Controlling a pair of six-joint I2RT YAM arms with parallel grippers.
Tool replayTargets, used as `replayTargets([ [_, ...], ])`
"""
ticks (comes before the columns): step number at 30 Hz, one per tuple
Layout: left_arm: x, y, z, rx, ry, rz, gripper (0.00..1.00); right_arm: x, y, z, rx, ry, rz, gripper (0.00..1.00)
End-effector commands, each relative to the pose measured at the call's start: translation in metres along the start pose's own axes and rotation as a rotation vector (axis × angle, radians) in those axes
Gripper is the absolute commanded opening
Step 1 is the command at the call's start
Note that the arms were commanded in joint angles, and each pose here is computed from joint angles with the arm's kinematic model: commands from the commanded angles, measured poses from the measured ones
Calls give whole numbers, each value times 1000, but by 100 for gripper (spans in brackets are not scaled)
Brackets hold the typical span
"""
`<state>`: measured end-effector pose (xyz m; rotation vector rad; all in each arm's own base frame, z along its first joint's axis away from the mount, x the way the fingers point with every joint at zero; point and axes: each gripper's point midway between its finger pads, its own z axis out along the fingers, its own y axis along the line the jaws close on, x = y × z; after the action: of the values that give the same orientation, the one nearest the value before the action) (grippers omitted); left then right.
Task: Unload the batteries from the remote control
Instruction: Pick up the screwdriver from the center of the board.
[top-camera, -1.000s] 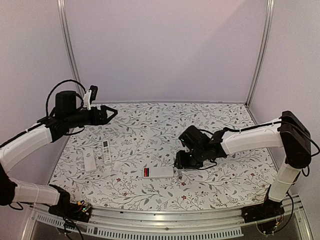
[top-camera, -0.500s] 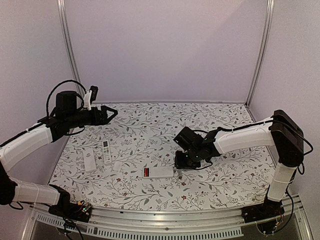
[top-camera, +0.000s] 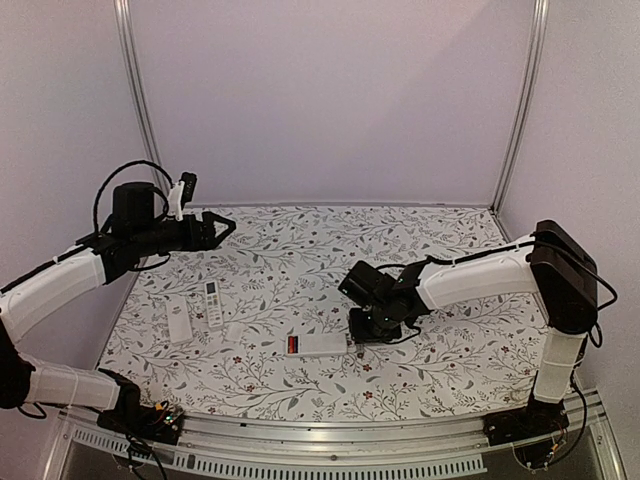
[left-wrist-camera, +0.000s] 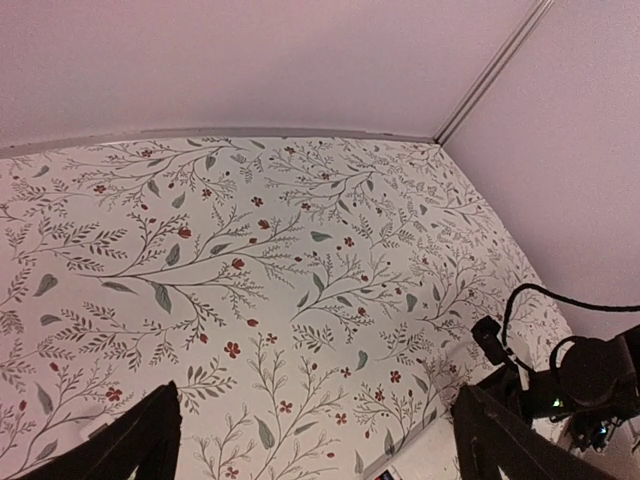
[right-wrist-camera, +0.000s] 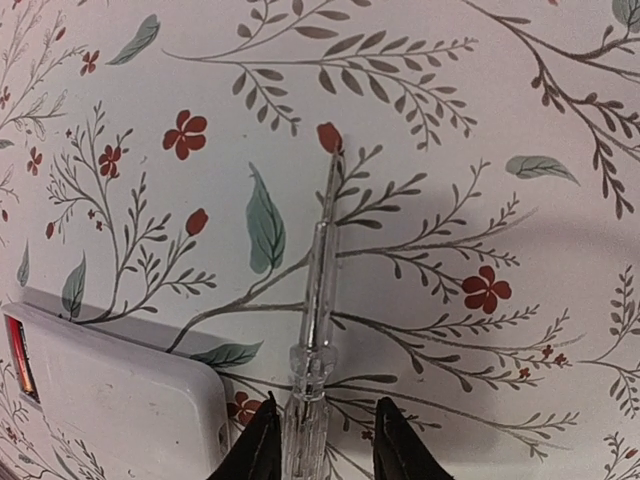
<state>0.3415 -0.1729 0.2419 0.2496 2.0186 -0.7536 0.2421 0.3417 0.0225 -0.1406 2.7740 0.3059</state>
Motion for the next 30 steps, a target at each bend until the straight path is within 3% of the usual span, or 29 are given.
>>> replayTargets([
  [1,8,4,2,-8,23,-13,95,2,0,5,57,-4,-24,29],
  [10,7,3,2,-7,23,-14,95,7,-5,10,130,2,-54,28],
  [17,7,2,1,-2,21,-13,94,14,-43,7,283,9,-51,25],
  [30,7,0,1,10,22,-13,95,10,-14,13,148,12,-94,21],
])
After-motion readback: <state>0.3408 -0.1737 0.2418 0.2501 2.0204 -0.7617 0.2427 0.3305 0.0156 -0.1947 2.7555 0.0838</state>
